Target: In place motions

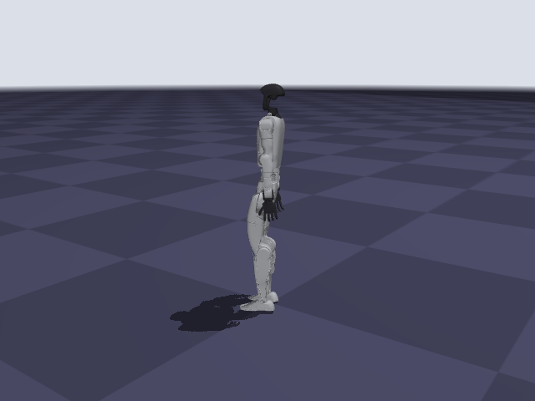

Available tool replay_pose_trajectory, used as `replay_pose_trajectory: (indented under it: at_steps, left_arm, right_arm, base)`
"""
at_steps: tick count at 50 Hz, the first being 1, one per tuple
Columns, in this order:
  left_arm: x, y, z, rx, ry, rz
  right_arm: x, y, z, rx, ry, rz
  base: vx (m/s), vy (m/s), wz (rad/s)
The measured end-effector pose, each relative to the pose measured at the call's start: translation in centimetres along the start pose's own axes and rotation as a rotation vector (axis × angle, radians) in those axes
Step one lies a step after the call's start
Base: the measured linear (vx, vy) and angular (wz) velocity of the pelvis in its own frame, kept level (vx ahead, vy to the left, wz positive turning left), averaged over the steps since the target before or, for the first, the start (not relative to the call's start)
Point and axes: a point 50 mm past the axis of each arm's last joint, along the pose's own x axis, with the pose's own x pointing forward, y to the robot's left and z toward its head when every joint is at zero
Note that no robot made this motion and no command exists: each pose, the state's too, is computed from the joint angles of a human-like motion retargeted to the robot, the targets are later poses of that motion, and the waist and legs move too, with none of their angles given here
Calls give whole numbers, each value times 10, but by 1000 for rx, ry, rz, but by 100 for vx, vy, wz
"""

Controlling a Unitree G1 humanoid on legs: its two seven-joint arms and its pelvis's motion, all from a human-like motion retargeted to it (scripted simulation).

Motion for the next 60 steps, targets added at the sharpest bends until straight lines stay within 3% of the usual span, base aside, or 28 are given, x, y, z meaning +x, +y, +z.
replay_pose_trajectory:
  at_steps: [60]
  left_arm:
    - [0, 1, 1, -1, -3, 0]
  right_arm:
    - [0, 1, -3, -15, 11, 4]
  base:
    - [0, 0, 0]
